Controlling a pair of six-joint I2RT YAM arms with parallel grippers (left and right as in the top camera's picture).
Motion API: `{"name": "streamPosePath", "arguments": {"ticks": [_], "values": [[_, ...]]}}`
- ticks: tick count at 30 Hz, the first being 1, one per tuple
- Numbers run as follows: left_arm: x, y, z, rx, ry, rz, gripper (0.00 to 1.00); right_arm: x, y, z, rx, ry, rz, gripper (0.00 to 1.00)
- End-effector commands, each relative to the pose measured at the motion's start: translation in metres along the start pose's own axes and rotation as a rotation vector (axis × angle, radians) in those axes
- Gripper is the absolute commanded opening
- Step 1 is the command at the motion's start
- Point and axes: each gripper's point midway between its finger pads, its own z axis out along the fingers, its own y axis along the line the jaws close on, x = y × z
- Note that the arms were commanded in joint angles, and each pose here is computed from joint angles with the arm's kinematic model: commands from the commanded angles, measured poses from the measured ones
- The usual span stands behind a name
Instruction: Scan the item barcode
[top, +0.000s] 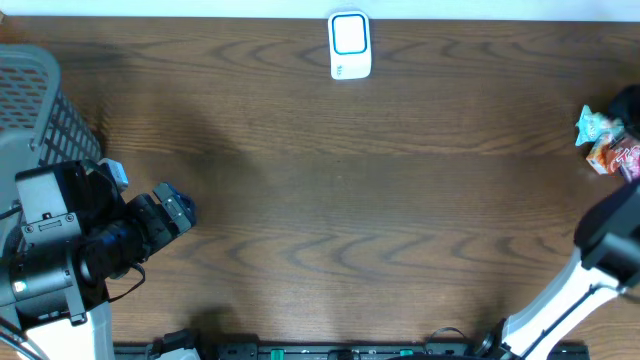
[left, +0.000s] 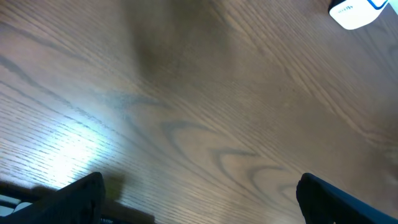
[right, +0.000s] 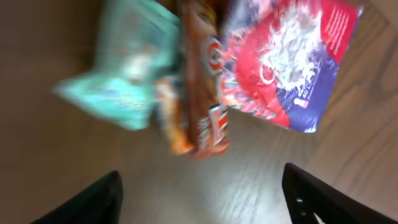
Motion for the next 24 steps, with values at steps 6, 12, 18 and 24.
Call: {"name": "streamPosePath", "arguments": {"ticks": [6, 12, 18, 24], "values": [[0.0, -0.003, -0.001, 0.013, 0.0, 0.0, 0.98, 0.05, 0.017, -0.197, -0.403, -0.051, 0.036, 0.99], [0.0, -0.003, -0.001, 0.013, 0.0, 0.0, 0.98, 0.118, 0.018, -0.248, -0.445, -0.017, -0.142, 0.99], [0.0, -0.003, -0.001, 0.013, 0.0, 0.0, 0.98, 0.202, 0.035, -0.284, -0.593, -0.081, -0.397, 0.99], [0.0, -0.003, -0.001, 0.013, 0.0, 0.0, 0.98, 0.275, 0.035, -0.275, -0.714, -0.109, -0.573, 0.99]]}}
